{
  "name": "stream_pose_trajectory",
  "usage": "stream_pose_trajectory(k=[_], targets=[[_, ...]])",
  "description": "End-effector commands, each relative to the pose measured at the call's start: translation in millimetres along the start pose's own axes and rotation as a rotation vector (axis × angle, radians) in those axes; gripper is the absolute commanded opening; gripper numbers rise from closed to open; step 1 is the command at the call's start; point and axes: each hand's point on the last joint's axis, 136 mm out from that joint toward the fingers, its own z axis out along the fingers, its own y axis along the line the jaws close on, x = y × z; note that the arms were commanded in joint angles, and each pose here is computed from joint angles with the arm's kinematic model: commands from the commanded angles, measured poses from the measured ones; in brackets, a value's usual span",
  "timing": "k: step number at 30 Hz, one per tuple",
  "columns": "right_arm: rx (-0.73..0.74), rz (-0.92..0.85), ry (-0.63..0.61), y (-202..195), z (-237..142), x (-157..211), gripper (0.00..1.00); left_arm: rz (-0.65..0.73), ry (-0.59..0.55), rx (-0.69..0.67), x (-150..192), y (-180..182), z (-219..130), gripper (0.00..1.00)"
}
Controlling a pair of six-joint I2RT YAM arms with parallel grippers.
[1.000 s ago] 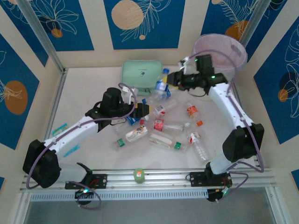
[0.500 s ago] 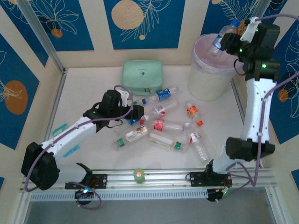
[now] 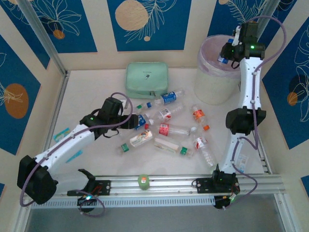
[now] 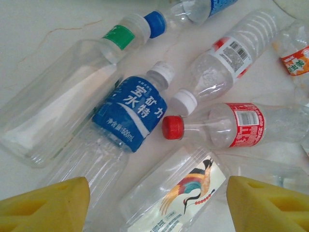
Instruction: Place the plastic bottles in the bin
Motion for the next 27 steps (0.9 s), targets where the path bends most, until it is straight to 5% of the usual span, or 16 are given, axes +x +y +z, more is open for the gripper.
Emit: stream_pose_trajectory(k=[1, 5, 11, 18, 27], targets=[[-0.01, -0.044, 0.103, 2.6, 17.3, 26.1, 0.26, 0.029, 0.025, -0.066, 6.7, 13.7, -6.7, 0.74], [-0.011, -0.038, 0.2, 2.4, 49.8, 54.9, 0.28, 0.042, 0.06, -0.058, 10.3, 11.3, -7.8, 0.73], [-0.015, -0.005, 0.241, -3.0, 64.4, 68.6, 0.73, 0.077, 0.149, -0.047, 27.9, 10.3, -11.2, 0.71], [-0.007, -0.009, 0.158, -5.8, 26.9, 39.4, 1.0, 0.135, 0.213, 0.007, 52.6, 0.4, -16.2, 0.72], [-0.118, 0.026, -0.043, 6.7, -76.2, -4.5, 0.99, 0.251, 0.366, -0.039, 99.4, -4.0, -17.3, 0.75]])
